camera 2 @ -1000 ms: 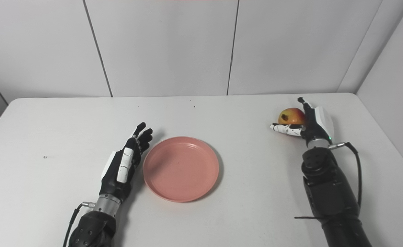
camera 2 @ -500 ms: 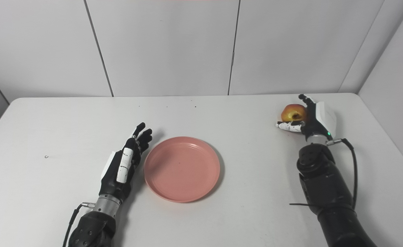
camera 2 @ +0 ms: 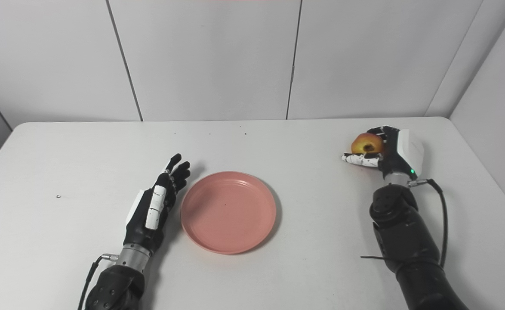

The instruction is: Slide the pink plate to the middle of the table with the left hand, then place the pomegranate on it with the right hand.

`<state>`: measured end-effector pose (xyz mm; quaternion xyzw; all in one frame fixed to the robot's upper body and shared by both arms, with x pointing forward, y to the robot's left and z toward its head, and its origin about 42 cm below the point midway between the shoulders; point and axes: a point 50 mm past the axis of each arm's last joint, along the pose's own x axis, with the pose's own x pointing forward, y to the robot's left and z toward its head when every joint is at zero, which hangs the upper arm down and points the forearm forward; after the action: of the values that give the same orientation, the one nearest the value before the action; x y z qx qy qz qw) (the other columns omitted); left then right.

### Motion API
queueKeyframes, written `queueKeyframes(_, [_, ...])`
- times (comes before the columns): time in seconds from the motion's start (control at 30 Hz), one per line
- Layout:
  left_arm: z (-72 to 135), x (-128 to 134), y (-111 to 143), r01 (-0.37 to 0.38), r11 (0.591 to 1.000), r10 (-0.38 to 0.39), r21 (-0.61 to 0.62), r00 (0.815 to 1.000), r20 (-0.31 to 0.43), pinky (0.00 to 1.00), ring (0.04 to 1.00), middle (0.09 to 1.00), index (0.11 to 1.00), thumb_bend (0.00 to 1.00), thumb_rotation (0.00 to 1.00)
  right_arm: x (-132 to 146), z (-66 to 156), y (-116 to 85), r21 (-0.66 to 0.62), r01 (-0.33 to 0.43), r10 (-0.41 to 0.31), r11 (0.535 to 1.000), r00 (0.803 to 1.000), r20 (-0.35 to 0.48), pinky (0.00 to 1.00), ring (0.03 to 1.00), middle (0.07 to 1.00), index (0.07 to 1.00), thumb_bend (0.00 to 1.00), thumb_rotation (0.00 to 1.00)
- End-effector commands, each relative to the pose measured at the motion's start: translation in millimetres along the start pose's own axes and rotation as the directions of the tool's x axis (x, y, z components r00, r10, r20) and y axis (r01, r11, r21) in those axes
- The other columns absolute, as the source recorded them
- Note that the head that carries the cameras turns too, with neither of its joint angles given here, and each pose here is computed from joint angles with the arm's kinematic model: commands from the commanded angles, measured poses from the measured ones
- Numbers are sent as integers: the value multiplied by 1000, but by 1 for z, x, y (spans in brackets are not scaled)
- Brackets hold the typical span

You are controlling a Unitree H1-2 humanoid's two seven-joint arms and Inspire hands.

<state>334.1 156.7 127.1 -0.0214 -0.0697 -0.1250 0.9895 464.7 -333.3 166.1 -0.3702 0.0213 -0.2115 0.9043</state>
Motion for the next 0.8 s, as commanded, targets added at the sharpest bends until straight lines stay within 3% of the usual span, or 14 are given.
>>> queueKeyframes(0.0, [11, 5, -3, 8, 1000, -8, 9, 998, 56, 968, 939, 934, 944, 715, 1000, 7, 17, -13, 43, 51, -53, 998, 997, 60, 476, 433, 504, 492, 519, 0])
queueKeyframes(0.1, [11, 6, -3, 7, 1000, -7, 14, 998, 56, 968, 940, 932, 941, 720, 1000, 2, 23, -15, 85, 59, -65, 995, 995, 73, 448, 429, 498, 502, 519, 0])
queueKeyframes(0.37, [12, 5, -5, 10, 1000, -10, 13, 998, 59, 966, 937, 932, 939, 720, 1000, -42, 51, -10, 234, 16, -63, 972, 980, 191, 410, 426, 497, 509, 517, 0])
queueKeyframes(0.6, [14, 5, -5, 7, 1000, -8, 23, 998, 64, 972, 944, 935, 943, 708, 1000, -87, 80, -1, 293, -108, 5, 950, 944, 331, 443, 437, 503, 498, 517, 0])
queueKeyframes(0.77, [15, 5, -5, 3, 1000, -4, 26, 998, 64, 971, 947, 936, 944, 717, 1000, -111, 97, 4, 319, -190, 38, 929, 903, 428, 463, 449, 498, 497, 518, 0])
